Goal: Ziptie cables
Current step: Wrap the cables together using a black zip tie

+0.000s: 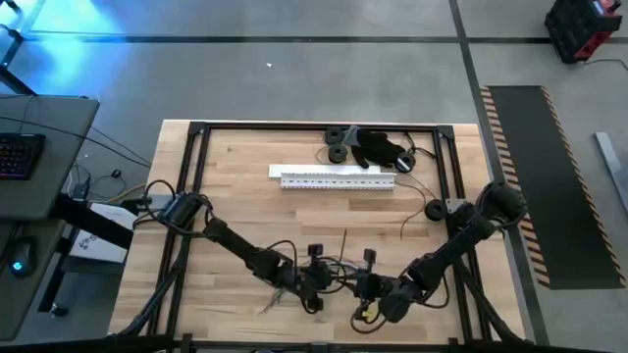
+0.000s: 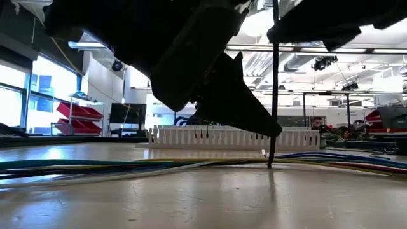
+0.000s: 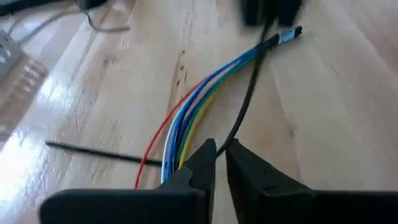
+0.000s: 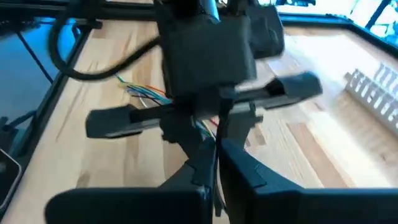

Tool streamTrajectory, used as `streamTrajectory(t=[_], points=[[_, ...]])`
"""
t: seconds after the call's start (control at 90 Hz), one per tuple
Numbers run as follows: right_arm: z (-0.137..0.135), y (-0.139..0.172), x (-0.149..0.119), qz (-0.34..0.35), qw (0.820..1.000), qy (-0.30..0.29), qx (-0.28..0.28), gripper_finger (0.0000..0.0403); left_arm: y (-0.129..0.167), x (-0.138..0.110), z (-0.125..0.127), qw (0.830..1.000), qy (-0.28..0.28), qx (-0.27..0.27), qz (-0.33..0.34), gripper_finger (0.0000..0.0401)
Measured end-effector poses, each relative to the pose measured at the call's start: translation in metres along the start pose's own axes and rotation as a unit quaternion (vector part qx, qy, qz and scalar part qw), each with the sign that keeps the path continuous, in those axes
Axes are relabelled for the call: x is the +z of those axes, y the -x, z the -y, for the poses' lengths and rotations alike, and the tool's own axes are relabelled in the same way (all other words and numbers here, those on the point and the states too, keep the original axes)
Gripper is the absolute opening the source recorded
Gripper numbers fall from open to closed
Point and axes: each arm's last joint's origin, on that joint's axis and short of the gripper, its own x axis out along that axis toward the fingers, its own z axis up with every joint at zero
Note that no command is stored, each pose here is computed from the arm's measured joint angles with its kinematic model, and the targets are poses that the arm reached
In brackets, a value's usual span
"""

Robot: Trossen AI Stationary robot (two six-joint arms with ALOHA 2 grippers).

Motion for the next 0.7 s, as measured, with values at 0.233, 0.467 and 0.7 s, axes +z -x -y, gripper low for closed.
streamTrajectory(t=[0.233,0.467,0.7], points=[[0.002,0.0,-0.004,-0.013,1.0,-0.015,-0.008,0.0,0.003,0.008,0.006,0.999,-0.01,-0.013,0.038,0.0103],[0.003,0.0,-0.007,-0.027,0.999,-0.015,-0.011,0.0,0.022,0.015,0.017,0.997,-0.056,0.027,0.049,0.0124],[0.004,0.0,-0.008,-0.032,0.999,-0.017,-0.015,0.0,0.044,0.032,0.02,0.993,-0.075,0.054,0.069,0.0124]])
